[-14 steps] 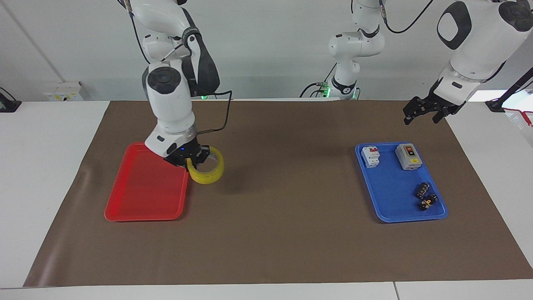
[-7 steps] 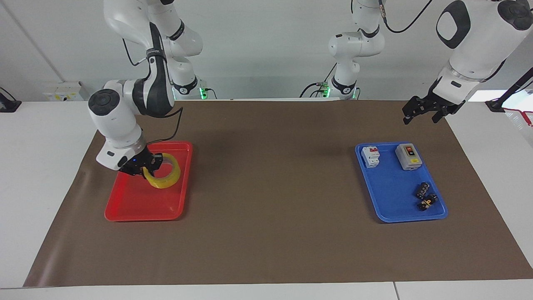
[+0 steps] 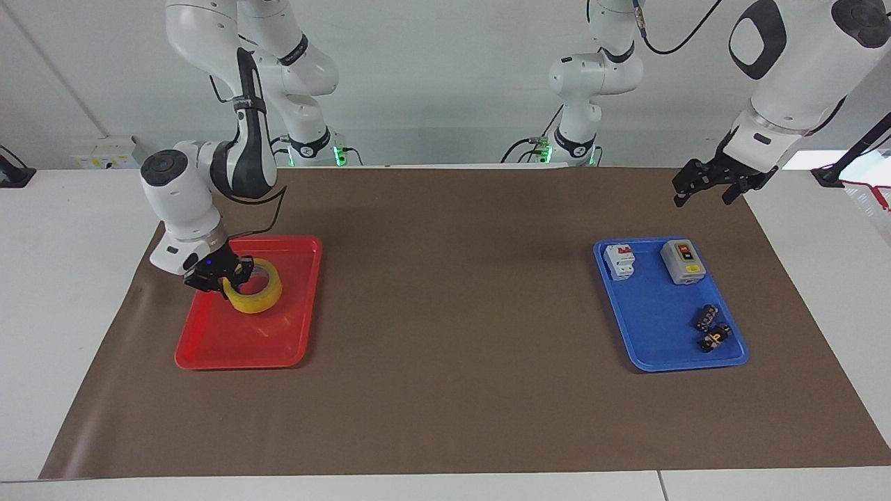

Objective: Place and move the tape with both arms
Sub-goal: 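Carry the tape with the right gripper and lower it into the red tray, then open the right gripper and lift it away from the tape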

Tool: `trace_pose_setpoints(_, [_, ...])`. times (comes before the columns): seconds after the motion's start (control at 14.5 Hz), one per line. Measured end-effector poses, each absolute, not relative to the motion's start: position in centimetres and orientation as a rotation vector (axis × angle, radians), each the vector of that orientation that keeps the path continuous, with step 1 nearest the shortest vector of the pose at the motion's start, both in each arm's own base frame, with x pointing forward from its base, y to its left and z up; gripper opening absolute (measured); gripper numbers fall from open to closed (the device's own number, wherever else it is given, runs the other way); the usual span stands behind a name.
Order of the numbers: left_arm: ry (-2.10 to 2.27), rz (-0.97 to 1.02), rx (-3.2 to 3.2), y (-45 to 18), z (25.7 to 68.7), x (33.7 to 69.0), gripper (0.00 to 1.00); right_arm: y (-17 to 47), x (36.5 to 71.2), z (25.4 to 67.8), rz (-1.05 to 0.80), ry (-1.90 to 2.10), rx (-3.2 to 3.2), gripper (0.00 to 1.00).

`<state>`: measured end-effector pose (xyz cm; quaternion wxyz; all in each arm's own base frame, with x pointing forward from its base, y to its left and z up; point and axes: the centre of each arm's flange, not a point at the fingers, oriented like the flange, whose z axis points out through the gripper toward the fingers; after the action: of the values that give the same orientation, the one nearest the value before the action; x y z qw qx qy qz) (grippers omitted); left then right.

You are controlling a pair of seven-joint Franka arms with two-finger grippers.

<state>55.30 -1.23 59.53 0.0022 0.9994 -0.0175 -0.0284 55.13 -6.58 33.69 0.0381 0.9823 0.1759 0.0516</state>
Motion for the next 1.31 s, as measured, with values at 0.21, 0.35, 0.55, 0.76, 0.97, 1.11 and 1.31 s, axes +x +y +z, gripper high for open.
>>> trace_pose_setpoints(0.21, [-0.056, -0.089, 3.135, -1.3, 59.5, 55.3, 1.0, -6.8, 54.8, 33.2, 0.161, 0.529, 3.015, 0.22])
trace_pose_setpoints(0.35, [-0.057, -0.089, 3.135, -1.3, 59.5, 55.3, 1.0, -6.8, 54.7, 32.8, 0.173, 0.512, 3.017, 0.22])
trace_pose_setpoints(0.55, [-0.06, -0.089, 3.135, -1.4, 59.5, 55.3, 1.0, -6.7, 54.4, 32.2, 0.177, 0.503, 3.019, 0.22])
trace_pose_setpoints(0.76, [-0.066, -0.089, 3.135, -1.6, 59.5, 55.3, 1.0, -6.7, 54.2, 31.7, 0.194, 0.503, 3.017, 0.22])
trace_pose_setpoints(0.97, [-0.068, -0.089, 3.135, -1.7, 59.5, 55.3, 1.0, -6.8, 54.4, 32.1, 0.214, 0.489, 3.015, 0.51])
trace_pose_setpoints(1.11, [-0.068, -0.089, 3.135, -1.7, 59.5, 55.3, 1.0, -6.9, 55.2, 33.3, 0.25, 0.487, 3.005, 0.71])
trace_pose_setpoints(1.31, [-0.068, -0.089, 3.135, -1.7, 59.5, 55.3, 1.0, -6.6, 57.3, 37.6, 0.232, 0.483, 3.005, 1.0])
